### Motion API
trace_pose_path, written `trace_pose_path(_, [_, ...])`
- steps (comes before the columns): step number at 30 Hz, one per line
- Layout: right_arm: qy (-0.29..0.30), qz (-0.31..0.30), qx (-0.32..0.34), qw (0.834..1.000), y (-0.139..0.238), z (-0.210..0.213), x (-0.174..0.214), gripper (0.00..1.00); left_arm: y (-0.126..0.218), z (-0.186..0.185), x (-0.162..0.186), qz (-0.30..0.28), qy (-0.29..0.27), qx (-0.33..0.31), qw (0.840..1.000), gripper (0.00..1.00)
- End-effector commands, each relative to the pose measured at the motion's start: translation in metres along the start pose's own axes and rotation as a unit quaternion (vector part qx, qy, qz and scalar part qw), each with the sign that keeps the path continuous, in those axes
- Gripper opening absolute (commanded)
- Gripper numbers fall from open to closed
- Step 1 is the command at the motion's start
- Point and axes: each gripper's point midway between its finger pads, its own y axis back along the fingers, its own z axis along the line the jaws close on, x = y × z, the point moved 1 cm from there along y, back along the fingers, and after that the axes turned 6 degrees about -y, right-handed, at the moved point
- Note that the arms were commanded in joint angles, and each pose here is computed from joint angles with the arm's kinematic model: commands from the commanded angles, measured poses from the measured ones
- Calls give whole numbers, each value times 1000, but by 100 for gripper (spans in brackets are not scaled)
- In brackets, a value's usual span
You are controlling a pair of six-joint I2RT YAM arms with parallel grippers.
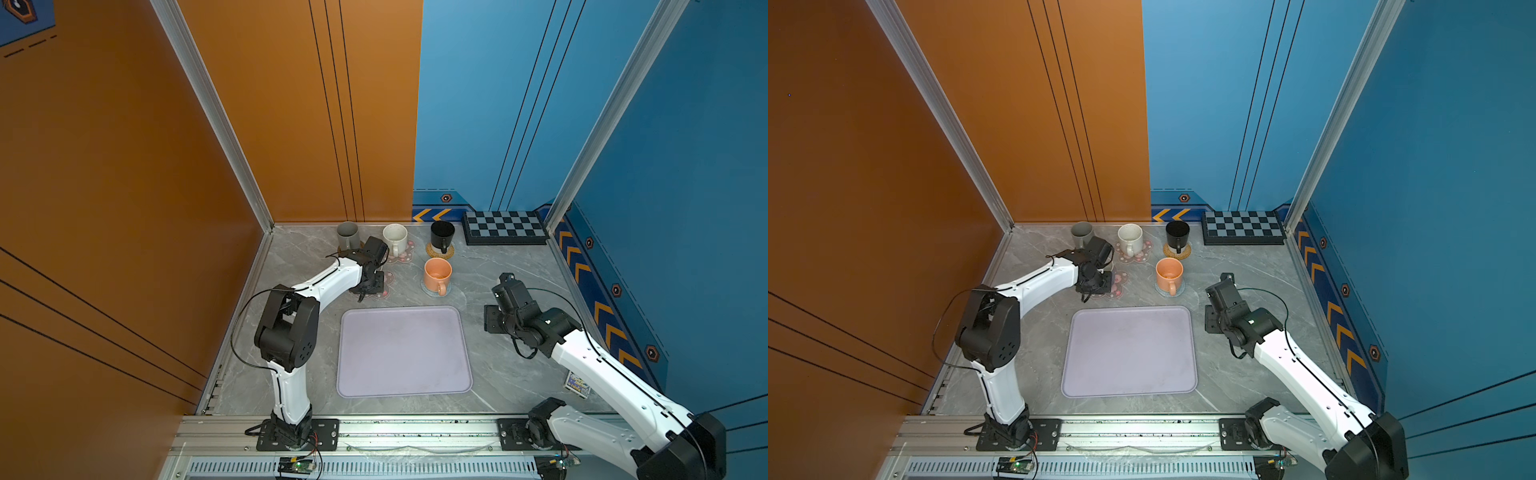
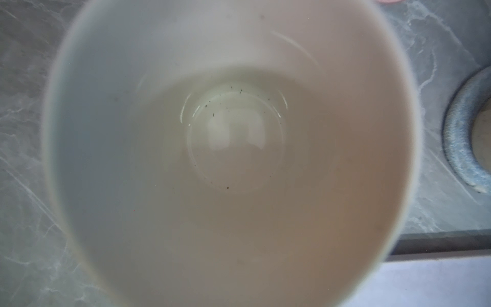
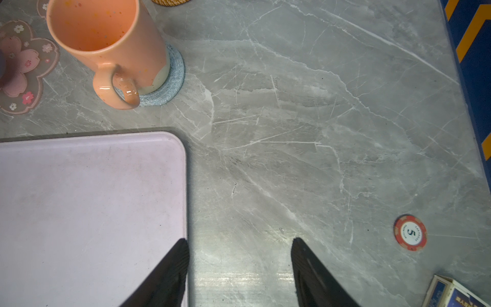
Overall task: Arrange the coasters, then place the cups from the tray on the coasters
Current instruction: 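Lower the purple mug onto the pink flower-shaped coaster with the left gripper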
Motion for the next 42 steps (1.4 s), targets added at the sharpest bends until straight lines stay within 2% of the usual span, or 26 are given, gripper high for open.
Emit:
trace_pose_path(1, [5, 6, 6, 1000, 2, -4, 2, 64, 9, -1, -25, -36, 18, 7, 999, 0])
trace_pose_path(26, [-1, 5, 9, 1000, 3, -10, 5, 64, -4, -4, -26, -26, 17, 3, 1000, 0])
trace_pose_path(42, [-1, 8, 11, 1000, 1, -11, 5, 64, 1, -3, -35, -38, 18, 1, 999, 0])
